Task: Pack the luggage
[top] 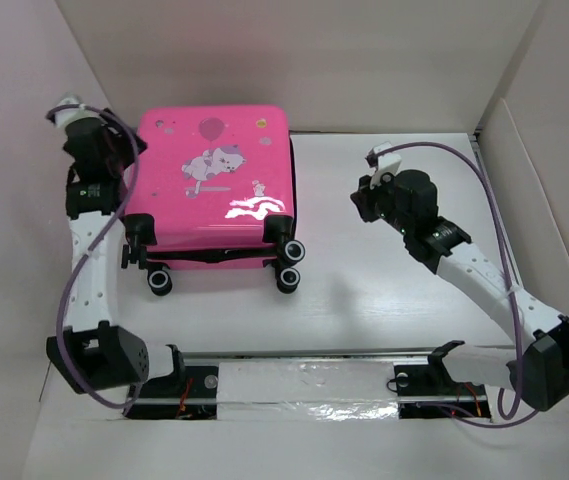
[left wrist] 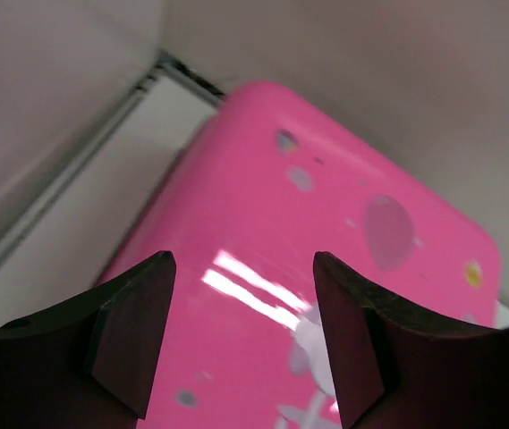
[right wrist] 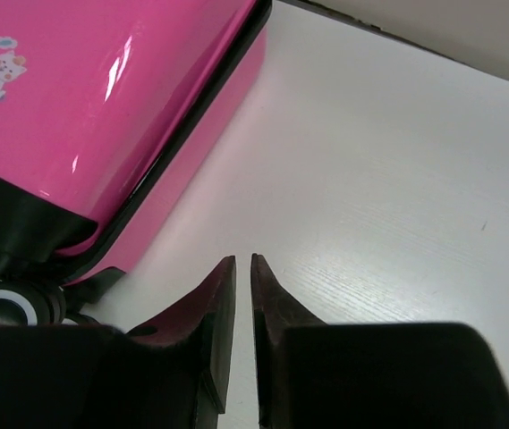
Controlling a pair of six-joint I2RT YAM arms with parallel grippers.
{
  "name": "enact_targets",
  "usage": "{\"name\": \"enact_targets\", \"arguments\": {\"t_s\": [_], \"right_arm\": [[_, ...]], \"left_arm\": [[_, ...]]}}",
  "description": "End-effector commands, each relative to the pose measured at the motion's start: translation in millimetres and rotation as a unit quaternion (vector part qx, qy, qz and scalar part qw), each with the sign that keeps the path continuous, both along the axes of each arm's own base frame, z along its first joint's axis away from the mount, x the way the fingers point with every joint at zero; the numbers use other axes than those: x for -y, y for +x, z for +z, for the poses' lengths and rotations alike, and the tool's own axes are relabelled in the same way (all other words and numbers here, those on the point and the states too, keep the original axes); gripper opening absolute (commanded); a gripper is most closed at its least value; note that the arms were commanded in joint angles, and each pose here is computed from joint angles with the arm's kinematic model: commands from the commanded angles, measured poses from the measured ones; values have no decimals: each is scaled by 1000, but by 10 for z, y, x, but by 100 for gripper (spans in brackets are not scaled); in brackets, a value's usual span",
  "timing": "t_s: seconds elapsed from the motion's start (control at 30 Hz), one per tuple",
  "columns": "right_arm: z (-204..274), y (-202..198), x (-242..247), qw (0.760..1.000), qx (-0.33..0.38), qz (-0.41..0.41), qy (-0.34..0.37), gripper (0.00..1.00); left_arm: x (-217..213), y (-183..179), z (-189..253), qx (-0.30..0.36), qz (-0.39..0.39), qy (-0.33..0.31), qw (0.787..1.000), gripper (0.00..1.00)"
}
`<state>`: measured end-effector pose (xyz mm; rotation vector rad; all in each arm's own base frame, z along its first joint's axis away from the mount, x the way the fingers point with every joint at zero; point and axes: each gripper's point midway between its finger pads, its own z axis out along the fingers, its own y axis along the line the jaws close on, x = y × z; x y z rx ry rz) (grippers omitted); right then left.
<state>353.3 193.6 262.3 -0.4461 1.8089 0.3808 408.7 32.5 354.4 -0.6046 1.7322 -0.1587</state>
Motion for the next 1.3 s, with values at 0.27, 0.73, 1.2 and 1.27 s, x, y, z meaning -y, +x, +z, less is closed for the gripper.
{"name": "enact_targets", "arguments": {"t_s": [0.27,0.73,1.2,1.27], "right_arm": [[-184,258,-189,999,-2,-23,-22,24],[-285,535,-123,997,1,-72,-30,10],[-347,1270,346,985,-40,-167,-21,28],[-407,1351,350,985,-54,-165,-22,29]], "left_arm": [[-1318,513,-656,-42,131,-66,988,53],[-1562,748,-2297,-210,171,-79,959,43],[-495,344,-2643,-217,76,-135,964,34],[-378,190,-2652,-203,70,-145,966,33]]}}
